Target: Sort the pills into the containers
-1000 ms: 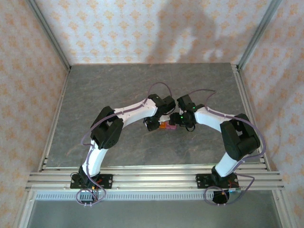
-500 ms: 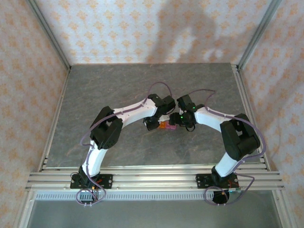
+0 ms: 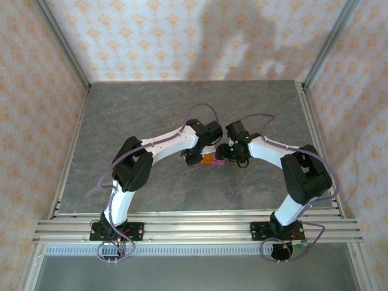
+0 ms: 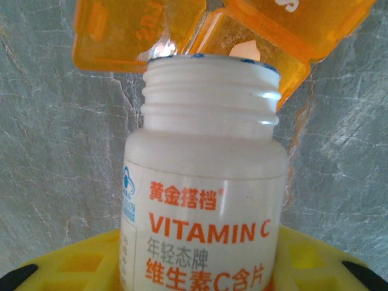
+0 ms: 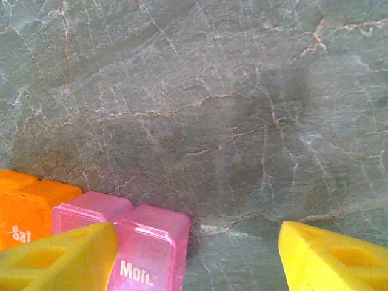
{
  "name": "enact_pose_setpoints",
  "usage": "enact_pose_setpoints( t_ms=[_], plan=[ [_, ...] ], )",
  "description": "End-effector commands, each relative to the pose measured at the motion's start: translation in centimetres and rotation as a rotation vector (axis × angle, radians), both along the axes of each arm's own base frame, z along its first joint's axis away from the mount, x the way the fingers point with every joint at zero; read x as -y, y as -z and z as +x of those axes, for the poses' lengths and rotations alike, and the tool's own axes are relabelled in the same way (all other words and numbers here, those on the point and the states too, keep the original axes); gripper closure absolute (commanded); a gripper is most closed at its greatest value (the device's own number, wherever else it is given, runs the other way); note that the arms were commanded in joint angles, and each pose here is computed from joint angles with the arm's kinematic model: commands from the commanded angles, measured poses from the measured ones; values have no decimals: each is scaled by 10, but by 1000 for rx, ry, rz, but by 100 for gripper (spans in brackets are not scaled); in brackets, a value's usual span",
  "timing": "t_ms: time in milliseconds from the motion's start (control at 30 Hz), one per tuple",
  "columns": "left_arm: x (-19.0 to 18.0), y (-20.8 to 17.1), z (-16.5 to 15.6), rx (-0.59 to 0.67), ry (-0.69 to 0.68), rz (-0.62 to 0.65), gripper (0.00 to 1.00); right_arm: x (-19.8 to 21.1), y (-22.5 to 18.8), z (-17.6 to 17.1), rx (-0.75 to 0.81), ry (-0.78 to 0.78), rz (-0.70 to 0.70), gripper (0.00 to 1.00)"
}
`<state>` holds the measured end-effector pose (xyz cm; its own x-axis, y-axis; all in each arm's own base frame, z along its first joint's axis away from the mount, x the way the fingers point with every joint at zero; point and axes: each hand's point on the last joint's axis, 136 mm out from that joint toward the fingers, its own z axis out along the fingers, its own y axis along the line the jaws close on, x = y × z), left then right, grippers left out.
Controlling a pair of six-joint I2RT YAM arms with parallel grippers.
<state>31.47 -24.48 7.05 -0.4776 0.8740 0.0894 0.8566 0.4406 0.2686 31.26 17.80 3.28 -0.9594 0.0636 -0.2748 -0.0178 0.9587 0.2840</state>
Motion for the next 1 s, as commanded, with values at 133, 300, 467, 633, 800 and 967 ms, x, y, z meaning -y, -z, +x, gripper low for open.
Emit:
enact_pose_setpoints(
  t_ms=[133,300,467,633,800,967],
  plan=[
    [6,16,-3,-56,6,9,100,6,11,-4,-33,1,-47,29],
    [8,20,-4,-63,14,19,100,6,10,-4,-31,1,-46,29],
    [4,13,-1,-34,15,26,100,6,11,-5,-33,1,-47,29],
    [-3,0,5,17,17,44,100,6,11,-5,-34,0,-45,29],
    [-6,-15,12,62,27,54,100,5,10,-4,-33,0,-43,29],
    [-10,-21,14,77,42,84,100,5,10,-4,-33,0,-43,29]
  ],
)
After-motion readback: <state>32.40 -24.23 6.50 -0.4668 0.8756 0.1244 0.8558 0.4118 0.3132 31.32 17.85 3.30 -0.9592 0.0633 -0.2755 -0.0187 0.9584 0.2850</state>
